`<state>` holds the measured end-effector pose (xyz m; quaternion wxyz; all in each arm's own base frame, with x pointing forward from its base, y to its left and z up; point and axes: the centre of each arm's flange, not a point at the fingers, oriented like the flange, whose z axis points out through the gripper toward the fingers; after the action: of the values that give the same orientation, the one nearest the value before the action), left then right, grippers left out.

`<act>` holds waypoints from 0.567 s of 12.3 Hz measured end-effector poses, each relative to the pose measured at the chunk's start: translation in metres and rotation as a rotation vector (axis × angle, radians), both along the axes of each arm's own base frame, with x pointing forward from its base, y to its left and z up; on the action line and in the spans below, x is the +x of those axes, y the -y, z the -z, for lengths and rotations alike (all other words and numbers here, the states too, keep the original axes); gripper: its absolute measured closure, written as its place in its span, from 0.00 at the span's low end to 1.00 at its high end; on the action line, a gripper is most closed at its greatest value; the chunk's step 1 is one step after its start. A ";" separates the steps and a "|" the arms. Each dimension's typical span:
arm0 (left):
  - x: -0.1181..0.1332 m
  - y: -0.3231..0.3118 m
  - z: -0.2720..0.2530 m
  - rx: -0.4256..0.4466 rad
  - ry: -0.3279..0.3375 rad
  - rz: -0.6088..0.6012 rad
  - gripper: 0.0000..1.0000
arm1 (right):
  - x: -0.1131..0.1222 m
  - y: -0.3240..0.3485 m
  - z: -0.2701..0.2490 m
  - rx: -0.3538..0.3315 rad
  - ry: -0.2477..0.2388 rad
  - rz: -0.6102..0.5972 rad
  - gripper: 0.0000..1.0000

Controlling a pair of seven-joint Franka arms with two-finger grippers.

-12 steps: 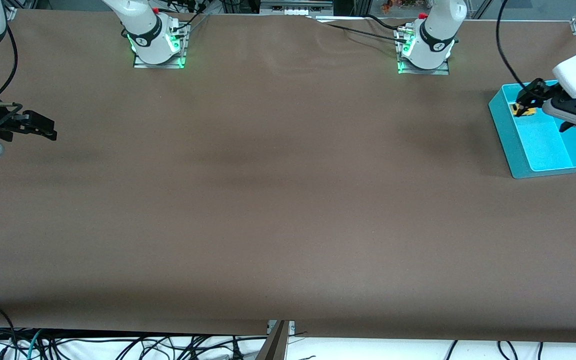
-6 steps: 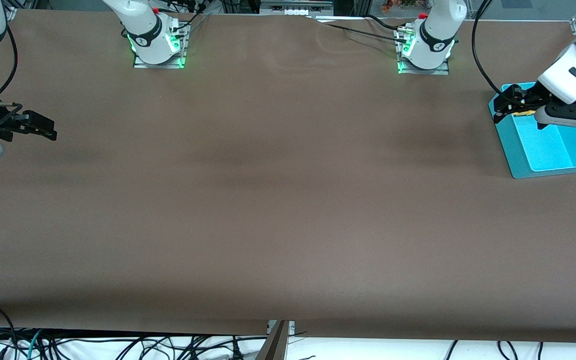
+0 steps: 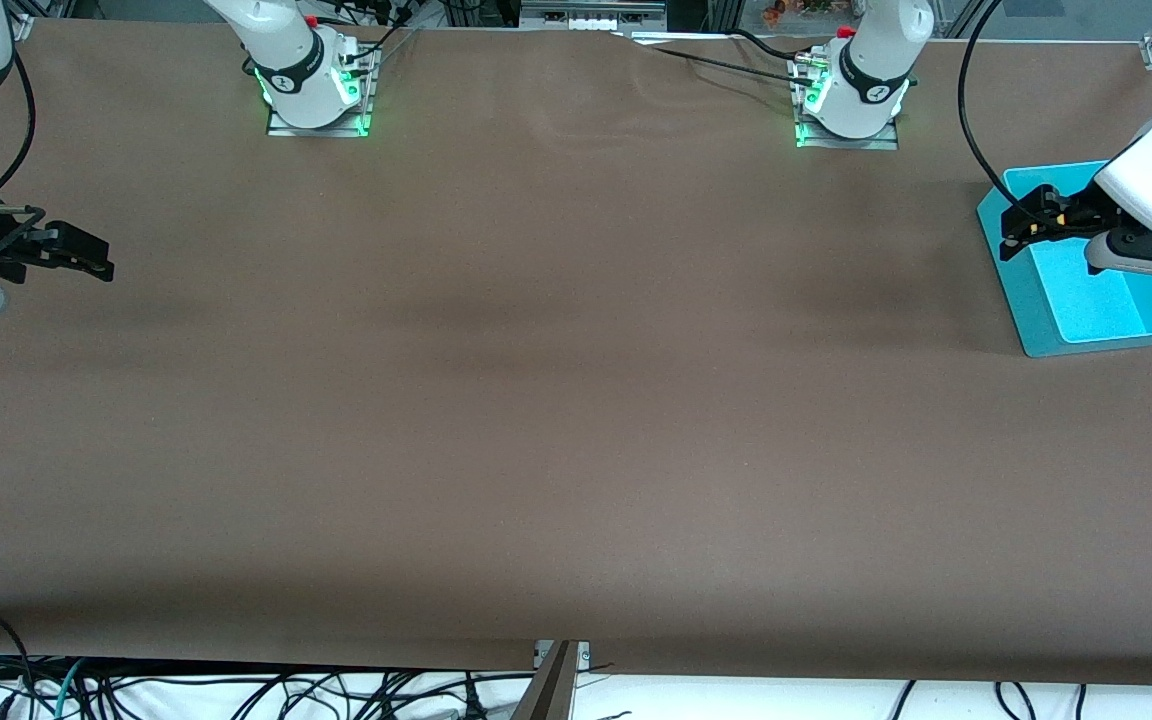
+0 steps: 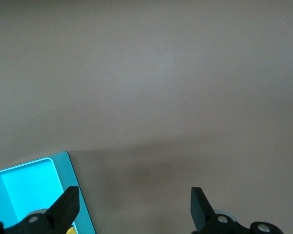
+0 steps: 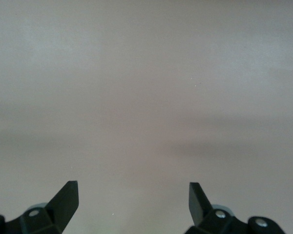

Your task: Wind and store yellow beetle car

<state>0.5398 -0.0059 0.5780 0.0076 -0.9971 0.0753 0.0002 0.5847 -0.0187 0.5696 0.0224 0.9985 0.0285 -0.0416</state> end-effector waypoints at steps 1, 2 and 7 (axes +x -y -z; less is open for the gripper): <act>-0.001 0.000 0.000 0.000 -0.007 -0.004 0.00 | 0.000 0.000 0.000 0.000 0.000 0.000 0.00; -0.002 0.000 0.000 -0.001 -0.017 -0.026 0.00 | 0.000 0.000 0.000 0.000 0.000 0.000 0.00; -0.006 0.001 -0.011 0.002 -0.040 -0.139 0.00 | 0.000 0.000 0.000 0.000 0.000 0.000 0.00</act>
<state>0.5336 -0.0064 0.5891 0.0071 -0.9997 0.0062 0.0207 0.5847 -0.0187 0.5696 0.0224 0.9985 0.0285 -0.0416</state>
